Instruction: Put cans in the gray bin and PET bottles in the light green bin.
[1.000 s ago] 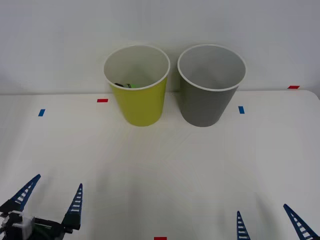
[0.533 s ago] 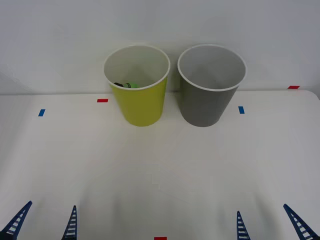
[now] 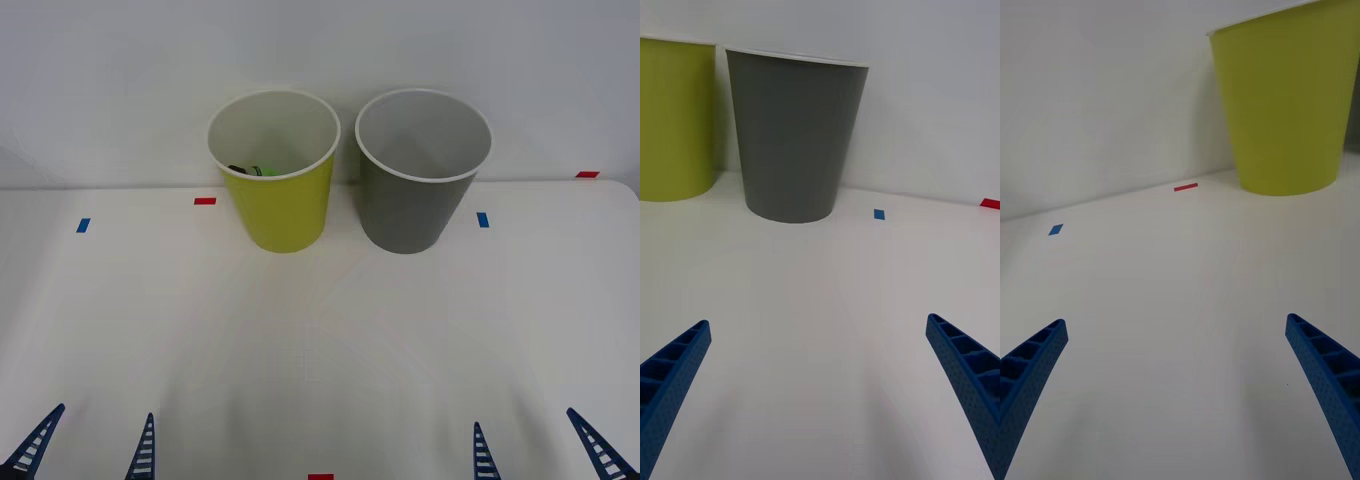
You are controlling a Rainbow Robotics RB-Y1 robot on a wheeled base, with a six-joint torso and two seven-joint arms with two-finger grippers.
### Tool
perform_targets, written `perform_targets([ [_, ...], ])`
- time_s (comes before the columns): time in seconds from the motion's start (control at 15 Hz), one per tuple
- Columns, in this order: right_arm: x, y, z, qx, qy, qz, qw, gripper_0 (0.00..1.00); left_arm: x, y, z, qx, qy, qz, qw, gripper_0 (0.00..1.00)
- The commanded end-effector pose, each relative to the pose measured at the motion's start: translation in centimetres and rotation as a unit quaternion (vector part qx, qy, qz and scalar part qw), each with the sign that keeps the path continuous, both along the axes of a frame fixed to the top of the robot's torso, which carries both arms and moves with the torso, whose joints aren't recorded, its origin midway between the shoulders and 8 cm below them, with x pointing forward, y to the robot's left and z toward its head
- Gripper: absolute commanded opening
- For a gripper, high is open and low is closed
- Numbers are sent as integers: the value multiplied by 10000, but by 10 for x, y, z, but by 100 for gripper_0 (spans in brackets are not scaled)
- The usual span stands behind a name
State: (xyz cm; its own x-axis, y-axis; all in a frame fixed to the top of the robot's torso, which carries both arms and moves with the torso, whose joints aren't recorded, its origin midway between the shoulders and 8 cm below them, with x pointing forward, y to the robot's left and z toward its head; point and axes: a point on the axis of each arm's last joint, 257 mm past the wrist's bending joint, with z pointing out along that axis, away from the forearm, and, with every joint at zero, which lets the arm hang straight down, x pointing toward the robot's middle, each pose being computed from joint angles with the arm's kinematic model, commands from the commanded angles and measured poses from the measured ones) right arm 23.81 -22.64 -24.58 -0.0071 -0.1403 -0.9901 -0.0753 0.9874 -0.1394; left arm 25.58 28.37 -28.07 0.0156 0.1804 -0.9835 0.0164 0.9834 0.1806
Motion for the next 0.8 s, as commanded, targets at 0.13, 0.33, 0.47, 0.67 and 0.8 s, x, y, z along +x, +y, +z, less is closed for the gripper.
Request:
perform_targets([
  [0.13,0,0,0,0,0,0,10000,100,0,0,0,0,1,0,10000,100],
  [0.33,0,0,0,0,0,0,10000,100,0,0,0,0,1,0,10000,100],
  [0.47,0,0,0,0,0,0,10000,100,0,0,0,0,1,0,10000,100],
  [0.67,0,0,0,0,0,0,10000,100,0,0,0,0,1,0,10000,100],
  [0.8,0,0,0,0,0,0,10000,100,0,0,0,0,1,0,10000,100],
])
